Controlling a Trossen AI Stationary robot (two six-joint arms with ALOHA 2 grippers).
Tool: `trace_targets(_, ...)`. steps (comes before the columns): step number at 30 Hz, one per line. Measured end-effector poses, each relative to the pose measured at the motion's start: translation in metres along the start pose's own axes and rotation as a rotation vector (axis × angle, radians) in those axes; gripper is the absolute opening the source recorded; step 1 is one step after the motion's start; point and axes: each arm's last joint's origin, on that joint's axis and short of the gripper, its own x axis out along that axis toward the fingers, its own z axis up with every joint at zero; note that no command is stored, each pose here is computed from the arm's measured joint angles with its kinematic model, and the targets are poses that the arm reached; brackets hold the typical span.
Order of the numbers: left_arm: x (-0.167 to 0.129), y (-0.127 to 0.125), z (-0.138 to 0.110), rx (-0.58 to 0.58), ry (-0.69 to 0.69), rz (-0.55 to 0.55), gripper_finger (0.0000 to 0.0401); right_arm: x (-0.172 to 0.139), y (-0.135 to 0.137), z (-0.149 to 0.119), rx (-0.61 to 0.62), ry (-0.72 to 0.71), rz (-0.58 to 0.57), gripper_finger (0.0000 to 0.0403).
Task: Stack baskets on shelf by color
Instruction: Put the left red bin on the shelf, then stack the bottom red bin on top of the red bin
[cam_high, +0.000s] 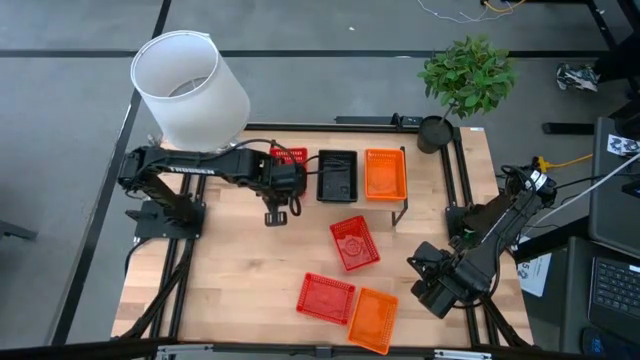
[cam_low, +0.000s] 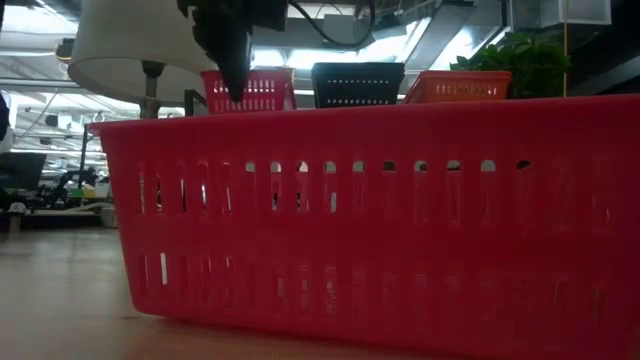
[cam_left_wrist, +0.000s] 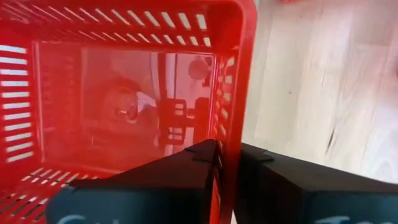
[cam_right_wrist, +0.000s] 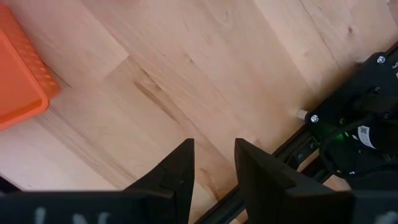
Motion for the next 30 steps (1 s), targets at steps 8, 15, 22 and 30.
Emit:
trace_targets(8, 0.000, -0.001, 0.000, -0.001, -0.002, 0.007, 0.0073, 0.000, 0.000, 0.000, 0.000, 0.000, 0.001, 0.0114)
trace_targets(15, -0.019, -0.002, 0.006, 0.002, -0.056, 0.002, 0.0091, 0.000, 0.001, 0.000, 0.001, 0.000, 0.010, 0.0114)
trace_targets(22, -0.054, -0.016, 0.019, -0.065, -0.175, -0.051, 0.0093, 0.000, 0.005, 0.000, 0.006, 0.001, 0.049, 0.0114)
trace_targets(30, -0.058, -0.083, 0.035, 0.000, -0.362, -0.265, 0.0093, 0.000, 0.006, 0.000, 0.007, 0.001, 0.061, 0.0114)
